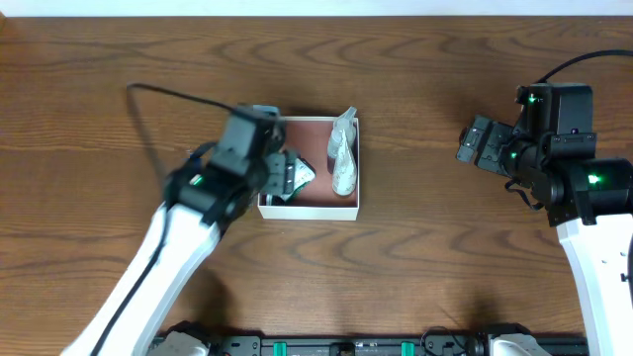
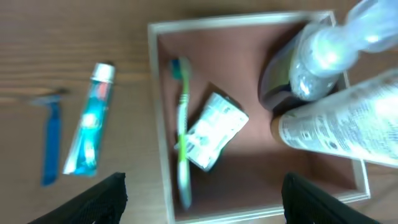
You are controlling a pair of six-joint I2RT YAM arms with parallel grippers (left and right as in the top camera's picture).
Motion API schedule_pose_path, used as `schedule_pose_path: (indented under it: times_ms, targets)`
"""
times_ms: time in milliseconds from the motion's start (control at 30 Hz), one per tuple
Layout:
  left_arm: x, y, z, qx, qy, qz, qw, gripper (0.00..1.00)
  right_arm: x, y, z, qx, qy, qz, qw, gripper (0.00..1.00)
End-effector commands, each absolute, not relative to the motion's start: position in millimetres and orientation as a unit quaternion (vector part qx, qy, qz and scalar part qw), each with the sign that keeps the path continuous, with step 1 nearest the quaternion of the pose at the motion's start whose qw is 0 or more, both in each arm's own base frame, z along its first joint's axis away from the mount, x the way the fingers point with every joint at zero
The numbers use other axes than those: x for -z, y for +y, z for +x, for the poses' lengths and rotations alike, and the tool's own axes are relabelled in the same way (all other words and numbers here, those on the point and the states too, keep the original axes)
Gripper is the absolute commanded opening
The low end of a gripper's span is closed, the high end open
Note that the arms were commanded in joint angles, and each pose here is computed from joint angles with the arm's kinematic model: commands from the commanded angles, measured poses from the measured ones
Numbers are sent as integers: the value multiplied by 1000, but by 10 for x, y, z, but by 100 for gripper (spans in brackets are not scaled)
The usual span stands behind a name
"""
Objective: Pack container
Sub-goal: 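Carry the toothbrush over the box and lower it inside, then reach left gripper to the blue razor and grasp it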
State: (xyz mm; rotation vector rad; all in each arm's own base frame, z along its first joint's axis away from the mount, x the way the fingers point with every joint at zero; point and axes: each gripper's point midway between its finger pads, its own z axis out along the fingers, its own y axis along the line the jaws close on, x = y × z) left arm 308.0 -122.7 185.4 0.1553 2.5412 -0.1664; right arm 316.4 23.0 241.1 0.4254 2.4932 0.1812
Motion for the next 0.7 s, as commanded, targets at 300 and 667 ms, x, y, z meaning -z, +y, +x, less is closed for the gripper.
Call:
schedule_pose_path:
  times_ms: [300, 667]
  targets:
    - [-1538, 151, 3233, -55, 967, -83, 234, 80, -2427, 211, 3162, -71, 936, 169, 300, 99]
    - [-400, 536, 3596, -6, 983, -129, 132, 81, -2427, 211, 3162, -71, 936, 169, 300, 99]
